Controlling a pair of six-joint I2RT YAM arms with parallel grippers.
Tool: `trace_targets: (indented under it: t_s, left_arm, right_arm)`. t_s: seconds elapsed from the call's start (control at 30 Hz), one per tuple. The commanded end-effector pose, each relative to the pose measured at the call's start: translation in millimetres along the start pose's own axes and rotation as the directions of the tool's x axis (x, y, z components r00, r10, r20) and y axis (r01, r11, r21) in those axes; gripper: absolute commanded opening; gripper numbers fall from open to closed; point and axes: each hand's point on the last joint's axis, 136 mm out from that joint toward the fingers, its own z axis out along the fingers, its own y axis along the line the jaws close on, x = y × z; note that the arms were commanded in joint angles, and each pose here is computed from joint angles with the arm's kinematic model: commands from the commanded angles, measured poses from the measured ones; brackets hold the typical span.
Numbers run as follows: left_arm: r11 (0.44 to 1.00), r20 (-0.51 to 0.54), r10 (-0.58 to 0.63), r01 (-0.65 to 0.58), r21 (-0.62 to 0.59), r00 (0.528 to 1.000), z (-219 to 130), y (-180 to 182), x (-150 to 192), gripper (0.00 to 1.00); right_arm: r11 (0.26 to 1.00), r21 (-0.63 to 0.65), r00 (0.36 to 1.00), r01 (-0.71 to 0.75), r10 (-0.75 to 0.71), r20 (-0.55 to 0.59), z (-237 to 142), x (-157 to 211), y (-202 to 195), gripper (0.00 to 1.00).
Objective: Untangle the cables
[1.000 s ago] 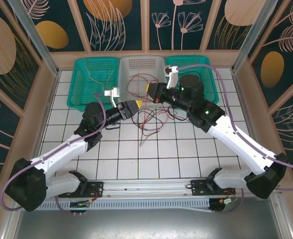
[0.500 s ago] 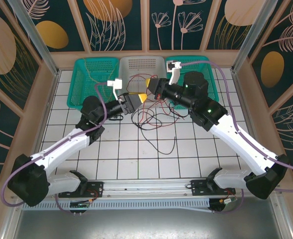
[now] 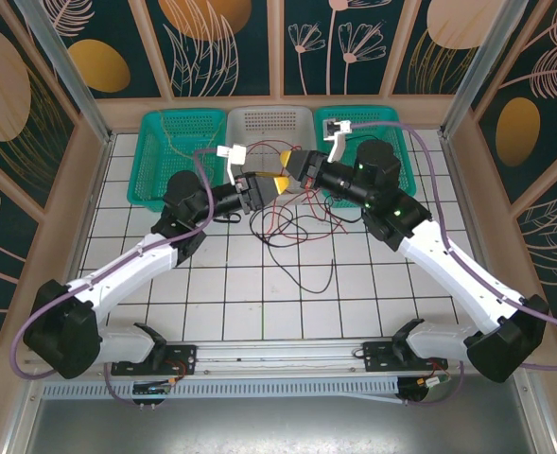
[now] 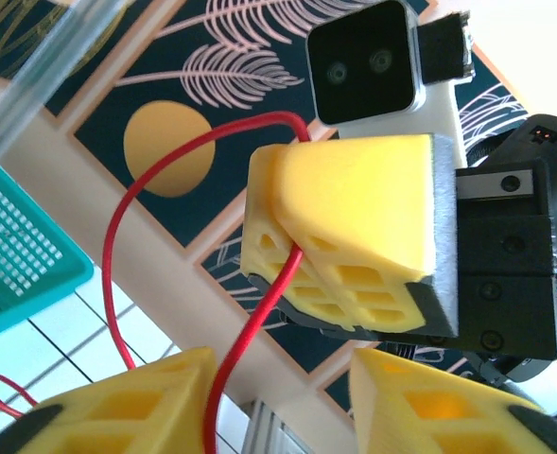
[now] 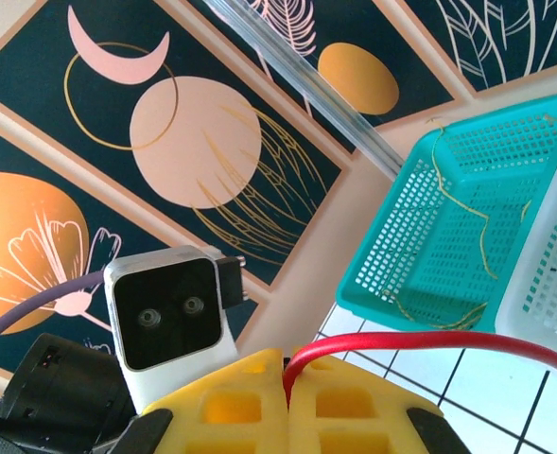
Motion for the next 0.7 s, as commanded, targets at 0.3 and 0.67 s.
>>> trace_targets:
  t_s: [0.3, 0.67]
  left_arm:
    - [0.996, -0.019, 0.071, -0.069, 0.064, 0.997, 5, -29, -6, 0.00]
    - [0.978, 0.023, 0.171, -0.173, 0.118, 0.985, 3, -92, -46, 0.00]
  right_arm:
    - [1.000, 0.022, 0.999, -0.001, 0.000, 0.050, -20, -9, -7, 0.34]
    - [0.902, 0.410, 0.983, -0.136, 0.173, -0.055, -51, 70, -154, 0.60]
